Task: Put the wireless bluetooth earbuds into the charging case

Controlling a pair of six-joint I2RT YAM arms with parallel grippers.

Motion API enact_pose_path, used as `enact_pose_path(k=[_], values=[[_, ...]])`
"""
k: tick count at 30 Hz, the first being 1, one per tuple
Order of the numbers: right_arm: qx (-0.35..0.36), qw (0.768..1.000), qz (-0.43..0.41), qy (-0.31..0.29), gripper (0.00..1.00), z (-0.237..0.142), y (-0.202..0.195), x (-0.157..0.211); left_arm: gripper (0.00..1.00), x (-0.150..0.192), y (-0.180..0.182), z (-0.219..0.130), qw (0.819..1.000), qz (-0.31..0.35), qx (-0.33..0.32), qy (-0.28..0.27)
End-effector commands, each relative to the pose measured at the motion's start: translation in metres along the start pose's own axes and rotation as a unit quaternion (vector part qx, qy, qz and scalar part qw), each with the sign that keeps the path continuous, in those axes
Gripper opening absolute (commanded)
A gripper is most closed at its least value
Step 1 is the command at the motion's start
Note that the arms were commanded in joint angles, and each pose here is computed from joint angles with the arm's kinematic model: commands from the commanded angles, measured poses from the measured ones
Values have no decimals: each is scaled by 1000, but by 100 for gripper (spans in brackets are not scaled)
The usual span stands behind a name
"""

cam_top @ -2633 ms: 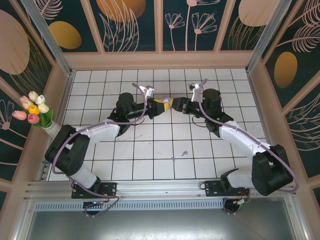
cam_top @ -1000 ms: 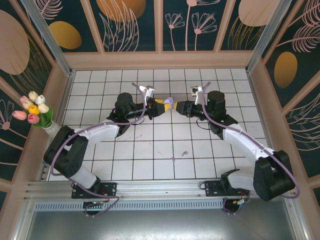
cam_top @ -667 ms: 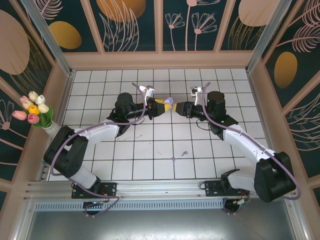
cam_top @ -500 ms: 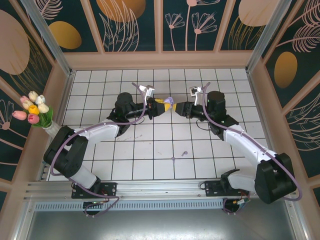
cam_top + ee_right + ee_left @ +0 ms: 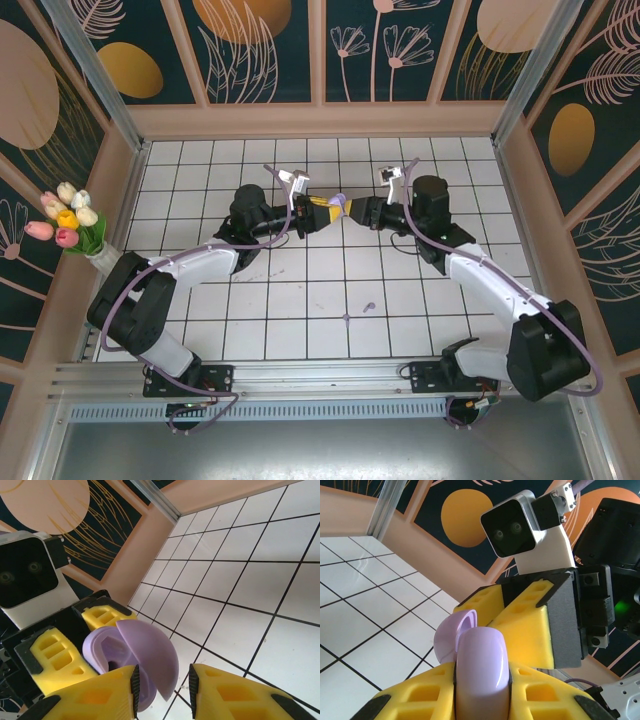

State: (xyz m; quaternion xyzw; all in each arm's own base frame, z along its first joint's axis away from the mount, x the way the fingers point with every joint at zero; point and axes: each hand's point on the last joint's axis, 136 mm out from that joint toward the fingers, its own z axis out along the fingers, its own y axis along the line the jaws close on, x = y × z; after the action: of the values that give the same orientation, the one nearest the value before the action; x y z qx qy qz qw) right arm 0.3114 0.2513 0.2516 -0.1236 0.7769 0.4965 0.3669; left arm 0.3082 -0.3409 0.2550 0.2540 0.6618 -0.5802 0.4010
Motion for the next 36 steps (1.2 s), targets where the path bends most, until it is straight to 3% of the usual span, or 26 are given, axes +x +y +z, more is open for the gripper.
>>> enact_pose_path(k=[1,36], values=[[-6,1000,-23,-5,33,3,7,-9,0,-14,-16,1,999,20,25,-12],[-15,999,-28,16,28,11,8,-1,0,-13,-13,5,1000,14,25,-5]])
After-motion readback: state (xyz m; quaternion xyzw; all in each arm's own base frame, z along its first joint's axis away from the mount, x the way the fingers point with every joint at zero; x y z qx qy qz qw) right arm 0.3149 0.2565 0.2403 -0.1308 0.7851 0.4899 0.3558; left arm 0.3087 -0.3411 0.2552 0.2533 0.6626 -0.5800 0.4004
